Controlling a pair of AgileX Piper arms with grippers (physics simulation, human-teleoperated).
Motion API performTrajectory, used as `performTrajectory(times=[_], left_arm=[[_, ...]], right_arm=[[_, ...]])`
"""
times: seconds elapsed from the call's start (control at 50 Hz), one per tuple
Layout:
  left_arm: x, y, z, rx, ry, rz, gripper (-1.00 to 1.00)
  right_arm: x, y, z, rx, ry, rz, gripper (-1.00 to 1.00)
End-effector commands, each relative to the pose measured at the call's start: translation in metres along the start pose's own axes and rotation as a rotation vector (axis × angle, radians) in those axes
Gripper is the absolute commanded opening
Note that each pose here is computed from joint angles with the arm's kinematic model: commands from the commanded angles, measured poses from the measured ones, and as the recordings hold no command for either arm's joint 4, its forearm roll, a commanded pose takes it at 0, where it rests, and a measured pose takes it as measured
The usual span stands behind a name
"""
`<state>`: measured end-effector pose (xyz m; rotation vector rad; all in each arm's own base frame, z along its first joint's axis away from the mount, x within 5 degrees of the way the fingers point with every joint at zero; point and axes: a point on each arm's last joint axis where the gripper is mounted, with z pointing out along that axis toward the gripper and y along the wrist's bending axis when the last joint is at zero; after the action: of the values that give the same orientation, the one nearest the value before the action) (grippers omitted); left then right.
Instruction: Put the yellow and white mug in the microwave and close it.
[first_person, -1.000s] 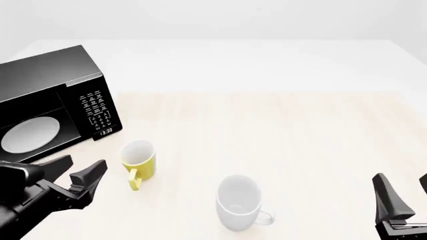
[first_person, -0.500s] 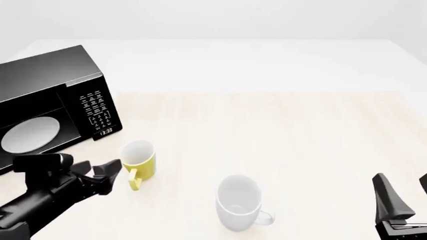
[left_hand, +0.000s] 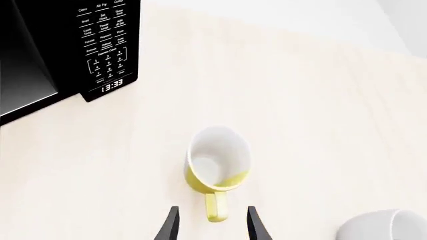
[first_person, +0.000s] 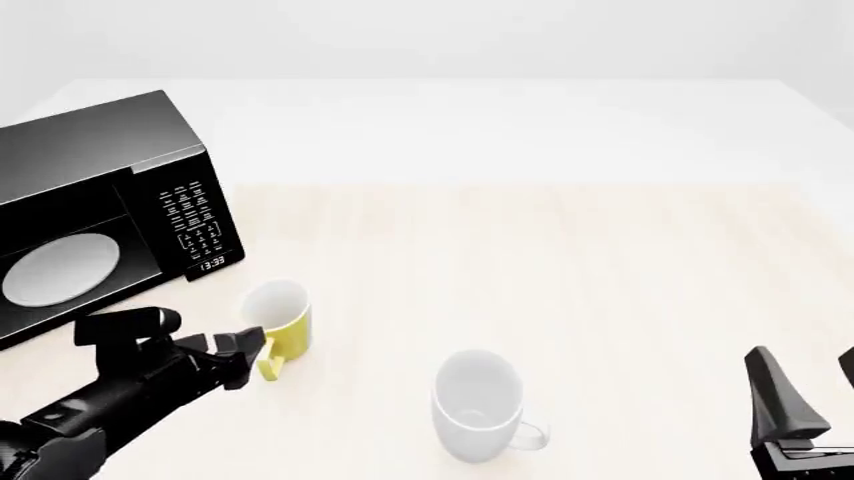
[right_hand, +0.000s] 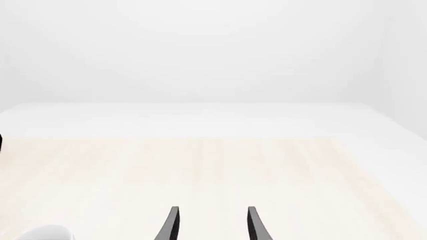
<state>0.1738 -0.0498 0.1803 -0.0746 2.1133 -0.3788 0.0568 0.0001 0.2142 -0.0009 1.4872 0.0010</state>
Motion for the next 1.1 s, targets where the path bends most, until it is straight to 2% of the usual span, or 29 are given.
performTrajectory(times=[0.02, 0.44, 0.78, 1.1], left_arm=[[0.008, -0.002, 0.012, 0.011, 0.030, -0.009, 1.00], [0.018, 0.002, 0.039, -0.004, 0.066, 0.014, 1.00], [0.037, 0.001, 0.055, -0.010, 0.149, -0.040, 1.00], [0.048, -0.001, 0.060, -0.006, 0.187, -0.071, 1.00]], right_arm=[[0.000, 0.000, 0.000, 0.000, 0.000, 0.000, 1.00], [0.000, 0.000, 0.000, 0.000, 0.000, 0.000, 1.00], [0.000, 0.000, 0.000, 0.000, 0.000, 0.000, 1.00], [0.000, 0.000, 0.000, 0.000, 0.000, 0.000, 1.00]])
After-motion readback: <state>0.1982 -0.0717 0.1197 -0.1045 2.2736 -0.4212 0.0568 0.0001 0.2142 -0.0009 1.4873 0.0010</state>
